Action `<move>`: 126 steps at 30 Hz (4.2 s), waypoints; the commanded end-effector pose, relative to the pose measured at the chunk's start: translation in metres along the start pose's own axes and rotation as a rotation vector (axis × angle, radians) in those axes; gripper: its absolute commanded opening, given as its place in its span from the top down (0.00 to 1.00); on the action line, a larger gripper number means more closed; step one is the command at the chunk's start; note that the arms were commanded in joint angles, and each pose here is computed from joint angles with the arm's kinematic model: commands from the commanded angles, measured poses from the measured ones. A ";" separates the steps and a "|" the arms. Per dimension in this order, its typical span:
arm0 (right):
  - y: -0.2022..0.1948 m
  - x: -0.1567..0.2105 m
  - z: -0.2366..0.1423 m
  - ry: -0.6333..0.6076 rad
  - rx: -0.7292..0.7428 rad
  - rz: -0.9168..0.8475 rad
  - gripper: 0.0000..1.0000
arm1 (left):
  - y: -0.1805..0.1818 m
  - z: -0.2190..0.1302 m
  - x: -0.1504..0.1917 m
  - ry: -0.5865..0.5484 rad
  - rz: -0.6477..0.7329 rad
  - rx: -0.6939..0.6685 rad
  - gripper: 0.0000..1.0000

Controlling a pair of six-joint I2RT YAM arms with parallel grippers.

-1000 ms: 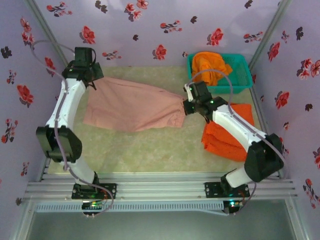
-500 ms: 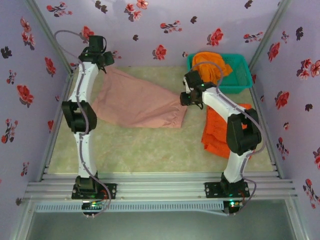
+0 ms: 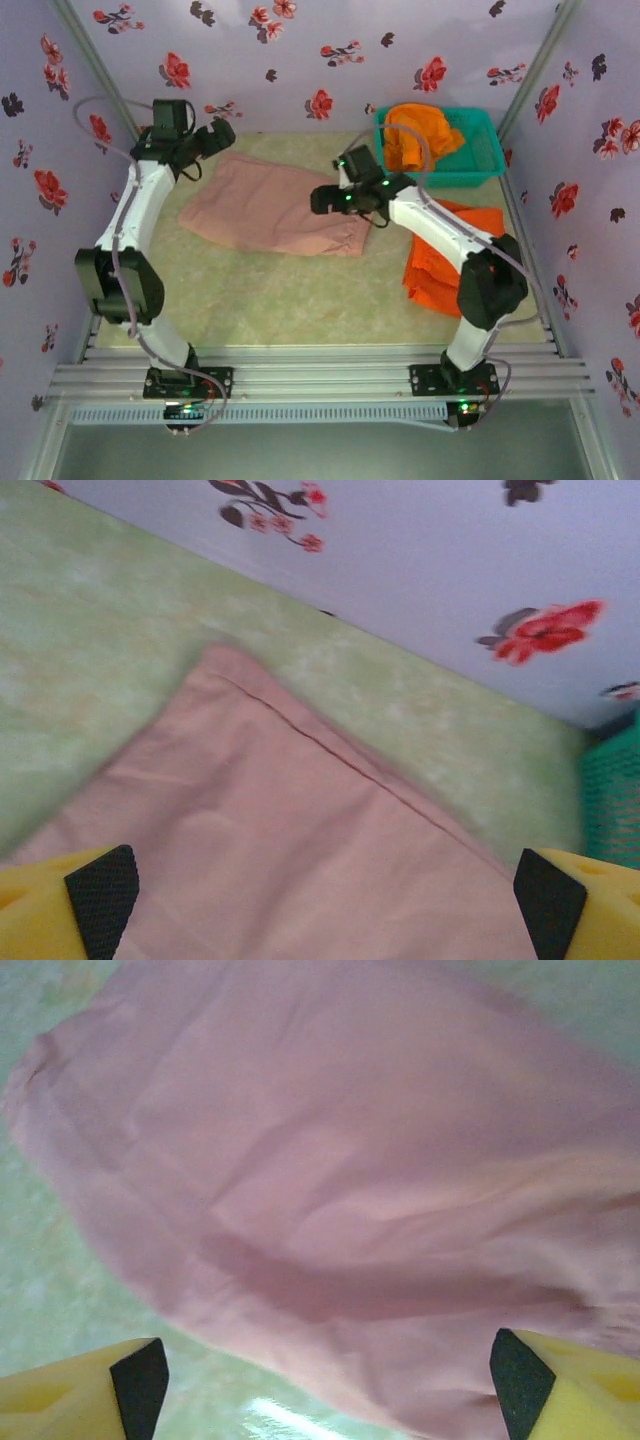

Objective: Fold and stack the shorts

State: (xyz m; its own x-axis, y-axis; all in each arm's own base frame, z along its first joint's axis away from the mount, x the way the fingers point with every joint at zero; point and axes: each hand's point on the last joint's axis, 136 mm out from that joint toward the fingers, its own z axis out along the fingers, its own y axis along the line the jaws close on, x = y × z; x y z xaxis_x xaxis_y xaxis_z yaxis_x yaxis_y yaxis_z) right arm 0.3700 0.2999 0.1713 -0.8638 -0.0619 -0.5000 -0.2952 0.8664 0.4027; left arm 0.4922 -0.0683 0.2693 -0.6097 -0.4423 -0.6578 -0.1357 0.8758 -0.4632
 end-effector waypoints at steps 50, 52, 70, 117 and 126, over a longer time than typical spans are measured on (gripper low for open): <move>-0.128 0.062 0.014 0.249 0.057 0.266 0.07 | 0.016 -0.032 0.212 0.200 -0.152 0.313 0.01; -0.132 0.065 0.024 0.265 0.063 0.278 0.11 | 0.024 -0.026 0.224 0.218 -0.139 0.295 0.01; -0.138 0.085 0.068 0.336 0.099 0.305 0.54 | 0.059 -0.017 0.262 0.246 -0.121 0.215 0.01; -0.031 -0.023 -0.087 0.246 1.028 -0.593 1.00 | 0.044 -0.088 0.209 0.024 -0.061 0.301 0.01; 0.025 0.021 -0.026 0.244 0.872 -0.596 0.99 | 0.061 -0.081 0.218 0.010 -0.127 0.249 0.01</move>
State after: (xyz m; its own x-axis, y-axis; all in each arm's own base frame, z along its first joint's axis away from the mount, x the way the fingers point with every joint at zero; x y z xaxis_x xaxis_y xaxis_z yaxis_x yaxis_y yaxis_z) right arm 0.3543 0.3085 0.2022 -0.7319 -0.6132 -0.2972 -0.3596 0.7180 -0.5960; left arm 0.2868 -0.0989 0.1425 -0.6418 -0.5081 -0.5744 -0.0050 0.7518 -0.6594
